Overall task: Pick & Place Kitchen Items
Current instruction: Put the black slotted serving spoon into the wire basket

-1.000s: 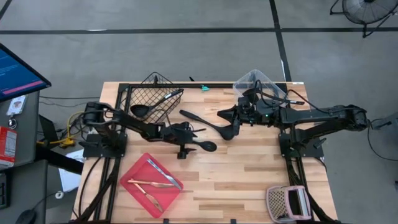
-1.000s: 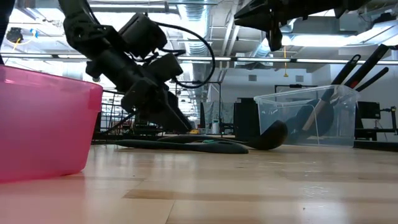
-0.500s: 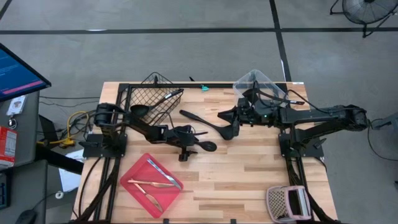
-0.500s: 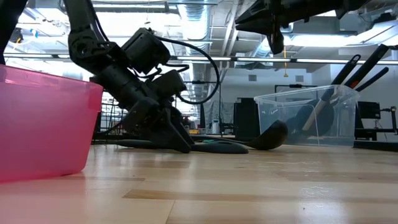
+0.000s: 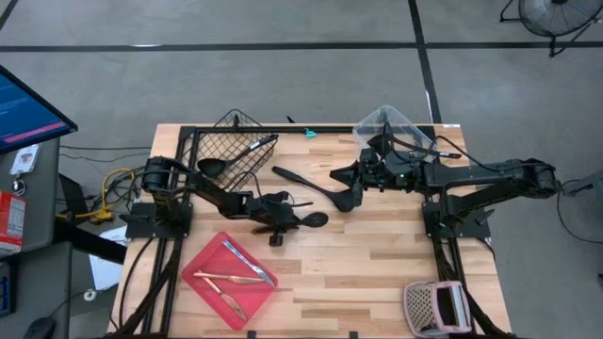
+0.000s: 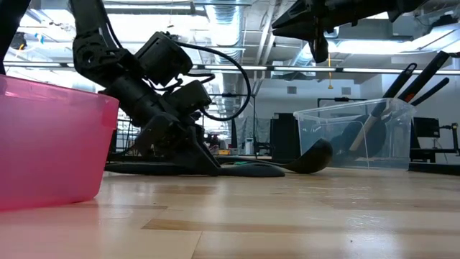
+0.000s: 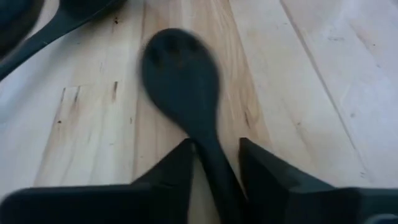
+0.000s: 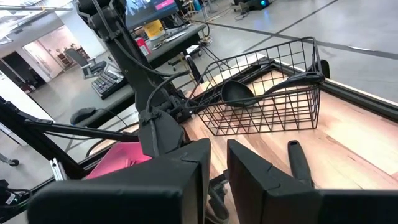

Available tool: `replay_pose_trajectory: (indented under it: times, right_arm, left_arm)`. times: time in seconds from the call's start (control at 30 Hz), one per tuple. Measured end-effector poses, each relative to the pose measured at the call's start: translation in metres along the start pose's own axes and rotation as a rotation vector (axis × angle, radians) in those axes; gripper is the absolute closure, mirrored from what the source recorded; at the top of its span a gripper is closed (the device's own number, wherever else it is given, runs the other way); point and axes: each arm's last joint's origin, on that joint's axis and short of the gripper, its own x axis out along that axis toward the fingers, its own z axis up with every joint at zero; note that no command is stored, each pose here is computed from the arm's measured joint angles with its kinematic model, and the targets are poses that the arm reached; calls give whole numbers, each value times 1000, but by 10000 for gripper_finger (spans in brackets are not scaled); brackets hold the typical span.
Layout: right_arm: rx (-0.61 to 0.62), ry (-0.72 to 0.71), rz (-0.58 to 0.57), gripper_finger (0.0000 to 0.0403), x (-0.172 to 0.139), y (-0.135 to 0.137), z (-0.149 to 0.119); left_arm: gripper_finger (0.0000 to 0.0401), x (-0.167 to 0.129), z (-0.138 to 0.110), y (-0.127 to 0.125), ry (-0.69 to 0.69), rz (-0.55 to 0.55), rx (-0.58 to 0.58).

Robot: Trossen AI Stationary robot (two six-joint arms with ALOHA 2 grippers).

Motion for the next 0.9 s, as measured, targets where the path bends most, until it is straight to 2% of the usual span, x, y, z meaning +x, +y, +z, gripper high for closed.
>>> replay_pose_trajectory:
  times: [0.13, 0.23, 0.5, 0.67, 0.9]
  right_arm:
    - [0, 0, 0, 351, 0, 0, 0]
    - [1, -1, 0, 351, 0, 0, 0]
    - [3, -1, 1, 351, 0, 0, 0]
    - [3, -3, 2, 351, 0, 0, 0]
    - [4, -7, 4, 351, 0, 0, 1]
  left_arm:
    - [355, 0, 0, 3, -1, 11, -13]
    - [386, 0, -1, 3, -1, 9, -27]
    - [389, -3, 2, 3, -13, 9, -40]
    - [389, -15, 10, 3, -27, 15, -47]
    - [390, -35, 32, 5, -123, 22, -80]
